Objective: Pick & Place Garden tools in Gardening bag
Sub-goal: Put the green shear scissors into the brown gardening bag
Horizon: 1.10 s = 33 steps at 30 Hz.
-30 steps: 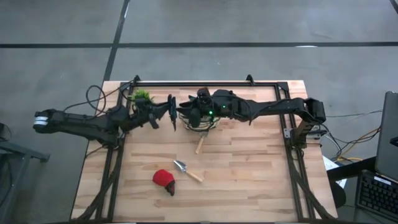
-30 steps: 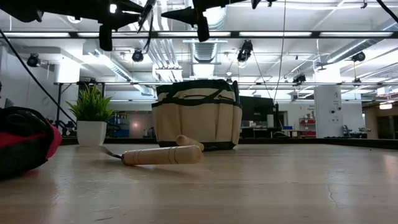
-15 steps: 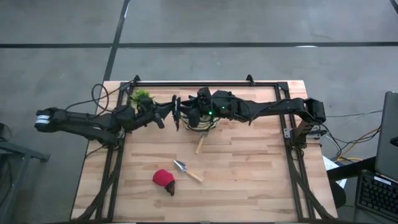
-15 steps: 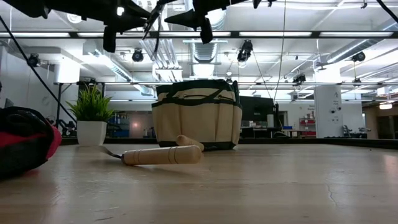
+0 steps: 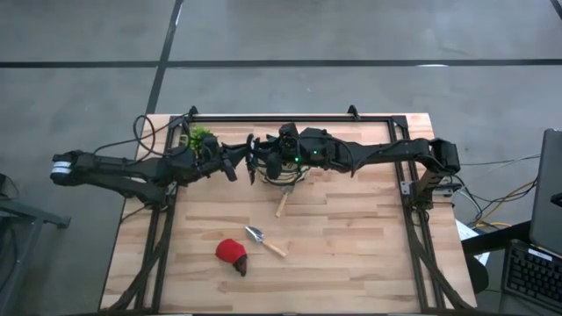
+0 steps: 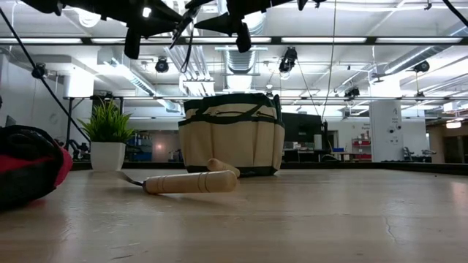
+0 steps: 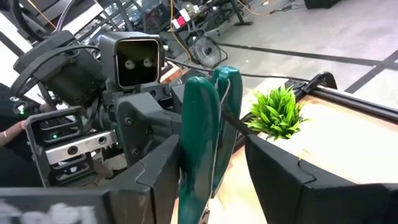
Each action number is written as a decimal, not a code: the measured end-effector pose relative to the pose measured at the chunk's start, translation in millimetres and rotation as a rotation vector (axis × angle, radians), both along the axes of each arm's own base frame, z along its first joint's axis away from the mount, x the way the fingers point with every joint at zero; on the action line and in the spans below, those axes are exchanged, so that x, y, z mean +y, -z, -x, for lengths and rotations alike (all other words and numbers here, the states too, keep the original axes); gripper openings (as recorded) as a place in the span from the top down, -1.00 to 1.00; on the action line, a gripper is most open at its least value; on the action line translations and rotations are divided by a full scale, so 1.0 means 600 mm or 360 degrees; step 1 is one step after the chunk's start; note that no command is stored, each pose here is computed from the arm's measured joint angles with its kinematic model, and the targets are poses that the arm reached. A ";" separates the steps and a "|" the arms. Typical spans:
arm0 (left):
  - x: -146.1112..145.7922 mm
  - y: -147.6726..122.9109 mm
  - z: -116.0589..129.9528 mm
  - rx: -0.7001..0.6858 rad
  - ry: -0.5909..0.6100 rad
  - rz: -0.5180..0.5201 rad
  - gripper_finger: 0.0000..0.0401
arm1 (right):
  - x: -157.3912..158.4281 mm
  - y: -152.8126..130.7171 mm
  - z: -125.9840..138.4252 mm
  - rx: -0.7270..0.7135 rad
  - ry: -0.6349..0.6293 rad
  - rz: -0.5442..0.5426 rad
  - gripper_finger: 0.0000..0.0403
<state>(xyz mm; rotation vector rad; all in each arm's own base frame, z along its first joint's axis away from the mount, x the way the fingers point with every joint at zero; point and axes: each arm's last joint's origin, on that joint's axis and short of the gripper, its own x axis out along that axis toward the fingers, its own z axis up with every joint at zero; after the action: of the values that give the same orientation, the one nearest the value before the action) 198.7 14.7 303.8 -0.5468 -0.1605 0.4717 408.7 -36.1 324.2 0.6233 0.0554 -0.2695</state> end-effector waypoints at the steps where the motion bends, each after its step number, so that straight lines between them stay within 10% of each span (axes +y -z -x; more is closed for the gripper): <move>1: 0.000 0.000 0.000 0.0000 0.0000 0.0000 0.77 | 0.000 0.000 0.000 -0.0002 0.0000 0.0000 0.18; 13: -0.001 0.000 0.000 -0.0001 0.0024 0.0010 0.76 | 0.001 -0.001 0.000 -0.0024 -0.0015 -0.0085 0.72; 33: -0.003 -0.002 0.005 -0.0061 0.0101 0.0126 0.55 | 0.003 -0.001 0.000 -0.0020 -0.0062 -0.0114 0.73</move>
<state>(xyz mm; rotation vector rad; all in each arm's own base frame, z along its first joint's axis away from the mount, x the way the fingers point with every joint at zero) 196.0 12.8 304.7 -0.6372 -0.1611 0.4072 408.6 -34.4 324.5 0.6941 0.0652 -0.2269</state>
